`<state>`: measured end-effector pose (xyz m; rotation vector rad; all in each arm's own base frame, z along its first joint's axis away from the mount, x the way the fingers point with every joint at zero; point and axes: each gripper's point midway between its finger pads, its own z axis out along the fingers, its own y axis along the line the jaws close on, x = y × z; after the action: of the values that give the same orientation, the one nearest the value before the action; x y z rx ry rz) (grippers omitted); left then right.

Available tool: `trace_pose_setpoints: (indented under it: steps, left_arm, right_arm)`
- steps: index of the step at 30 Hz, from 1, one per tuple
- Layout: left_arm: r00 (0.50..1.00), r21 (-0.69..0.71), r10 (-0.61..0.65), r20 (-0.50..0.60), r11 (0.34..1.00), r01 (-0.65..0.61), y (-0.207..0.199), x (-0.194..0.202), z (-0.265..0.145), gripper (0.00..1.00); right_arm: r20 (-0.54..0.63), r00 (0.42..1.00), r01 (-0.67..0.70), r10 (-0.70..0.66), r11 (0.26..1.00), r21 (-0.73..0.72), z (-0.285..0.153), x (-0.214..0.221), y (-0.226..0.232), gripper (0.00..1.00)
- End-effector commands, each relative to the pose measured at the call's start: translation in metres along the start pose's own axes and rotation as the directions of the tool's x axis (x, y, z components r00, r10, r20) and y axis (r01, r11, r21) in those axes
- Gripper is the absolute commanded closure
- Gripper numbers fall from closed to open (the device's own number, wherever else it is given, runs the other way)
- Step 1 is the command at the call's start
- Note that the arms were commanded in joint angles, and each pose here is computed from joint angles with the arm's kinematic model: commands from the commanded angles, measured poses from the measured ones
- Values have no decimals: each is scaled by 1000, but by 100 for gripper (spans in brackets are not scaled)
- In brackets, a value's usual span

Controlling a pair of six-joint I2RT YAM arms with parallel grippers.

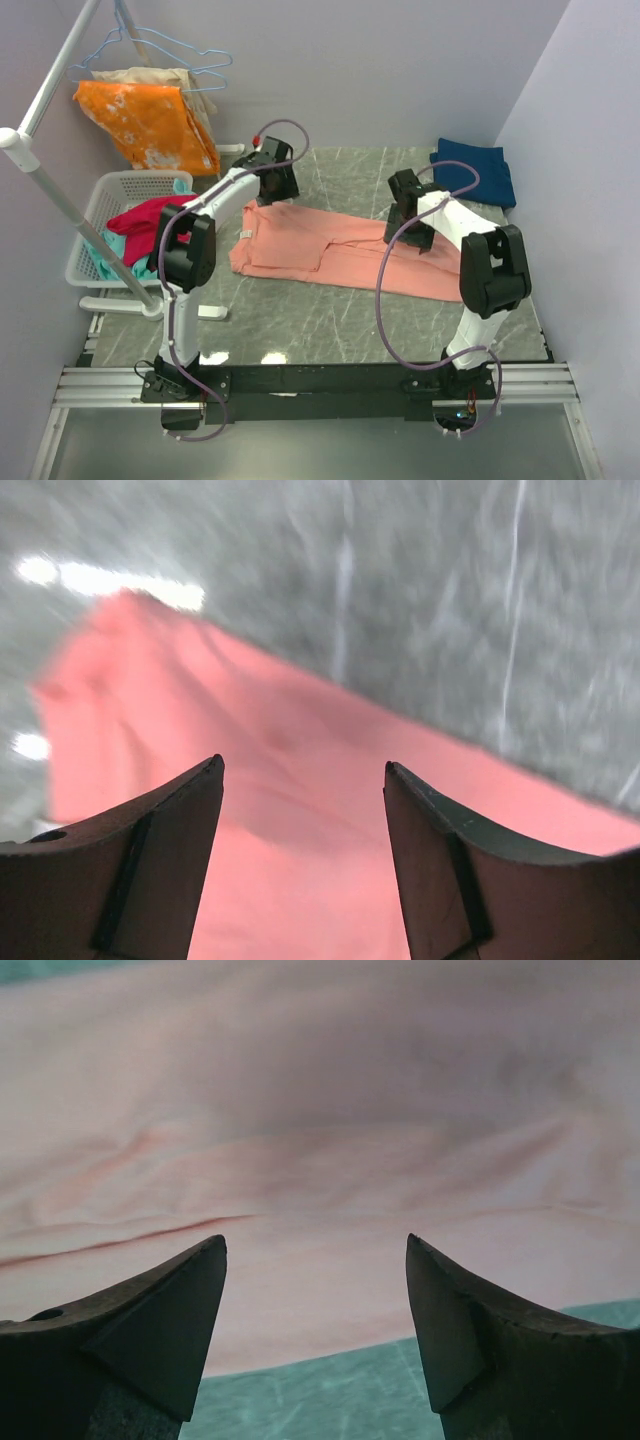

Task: Fold and stack the t-shirts
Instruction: Fold the tshirt

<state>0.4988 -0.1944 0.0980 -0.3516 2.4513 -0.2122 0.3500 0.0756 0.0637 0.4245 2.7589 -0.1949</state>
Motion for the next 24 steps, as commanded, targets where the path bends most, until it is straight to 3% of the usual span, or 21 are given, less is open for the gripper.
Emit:
trace_pose_setpoints:
  steps: [1,13,24]
  left_arm:
    - [997,0,-56,-55,998,56,0,17,-11,30]
    - [994,-207,-93,-64,975,78,21,25,13,32]
    - [992,-291,-102,-73,954,76,32,30,27,32]
  right_arm:
    - [70,997,-25,28,999,-43,-10,-10,-14,21]
    - [-17,1000,-3,0,987,-161,2,16,4,21]
    - [-78,994,68,-80,987,-147,7,48,14,22]
